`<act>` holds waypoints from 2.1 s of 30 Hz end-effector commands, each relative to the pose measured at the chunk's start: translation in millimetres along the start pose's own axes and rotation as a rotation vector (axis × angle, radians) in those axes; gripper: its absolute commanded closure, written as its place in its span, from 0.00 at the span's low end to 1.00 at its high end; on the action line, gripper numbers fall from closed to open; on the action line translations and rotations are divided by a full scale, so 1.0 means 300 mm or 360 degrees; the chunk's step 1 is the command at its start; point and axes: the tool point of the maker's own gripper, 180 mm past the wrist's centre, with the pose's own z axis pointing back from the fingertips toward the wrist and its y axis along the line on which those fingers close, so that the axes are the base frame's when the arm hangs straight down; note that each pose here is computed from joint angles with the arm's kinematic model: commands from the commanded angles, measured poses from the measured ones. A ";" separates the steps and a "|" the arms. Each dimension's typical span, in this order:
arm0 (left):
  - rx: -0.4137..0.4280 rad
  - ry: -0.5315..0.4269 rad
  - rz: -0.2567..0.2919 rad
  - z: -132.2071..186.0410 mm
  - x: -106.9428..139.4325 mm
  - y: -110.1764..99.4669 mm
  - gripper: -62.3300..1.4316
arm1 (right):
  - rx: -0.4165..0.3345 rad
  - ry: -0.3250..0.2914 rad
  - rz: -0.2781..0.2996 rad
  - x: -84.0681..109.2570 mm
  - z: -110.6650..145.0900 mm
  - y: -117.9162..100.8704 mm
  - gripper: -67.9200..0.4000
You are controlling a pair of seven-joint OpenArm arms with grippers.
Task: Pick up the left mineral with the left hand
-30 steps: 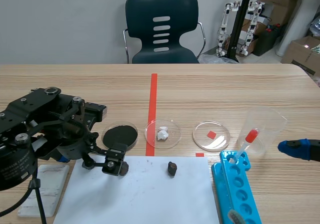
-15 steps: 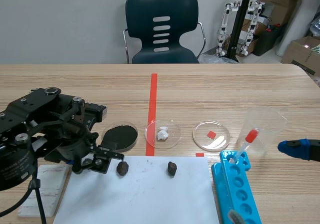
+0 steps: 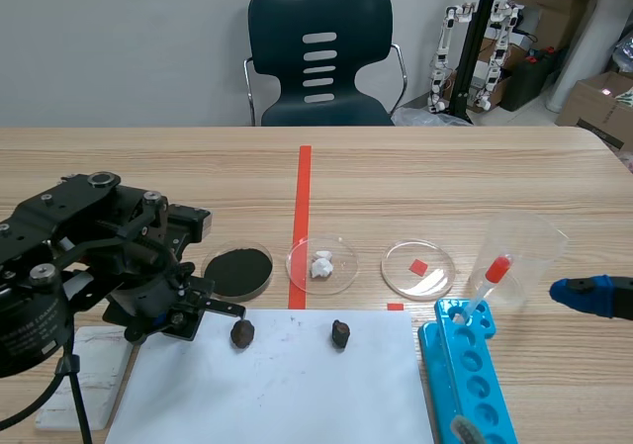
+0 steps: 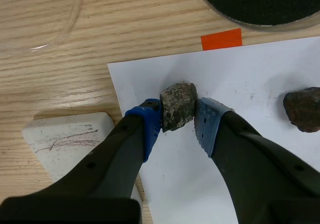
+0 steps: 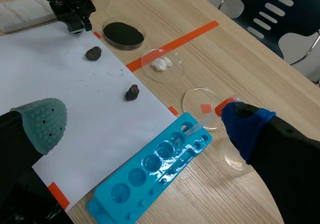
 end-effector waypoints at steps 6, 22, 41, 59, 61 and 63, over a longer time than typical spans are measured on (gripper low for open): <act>-0.0002 -0.0029 0.0016 0.009 0.022 -0.001 0.75 | -0.0009 -0.0037 0.0012 0.020 -0.003 -0.013 0.04; 0.0001 -0.0022 0.0019 0.005 0.011 0.004 0.75 | -0.0009 -0.0037 0.0012 0.020 -0.003 -0.013 0.04; -0.0041 -0.0312 0.0044 0.096 0.027 0.032 0.75 | -0.0009 -0.0037 0.0012 0.020 -0.003 -0.013 0.04; -0.0107 -0.1102 0.0156 0.338 0.000 0.114 0.75 | -0.0009 -0.0037 0.0012 0.020 -0.003 -0.013 0.04; -0.0154 -0.1178 0.0122 0.378 -0.013 0.108 0.75 | -0.0009 -0.0037 0.0012 0.020 -0.003 -0.013 0.04; -0.0206 -0.1257 0.0085 0.422 -0.027 0.101 0.75 | -0.0009 -0.0036 0.0012 0.020 -0.003 -0.013 0.04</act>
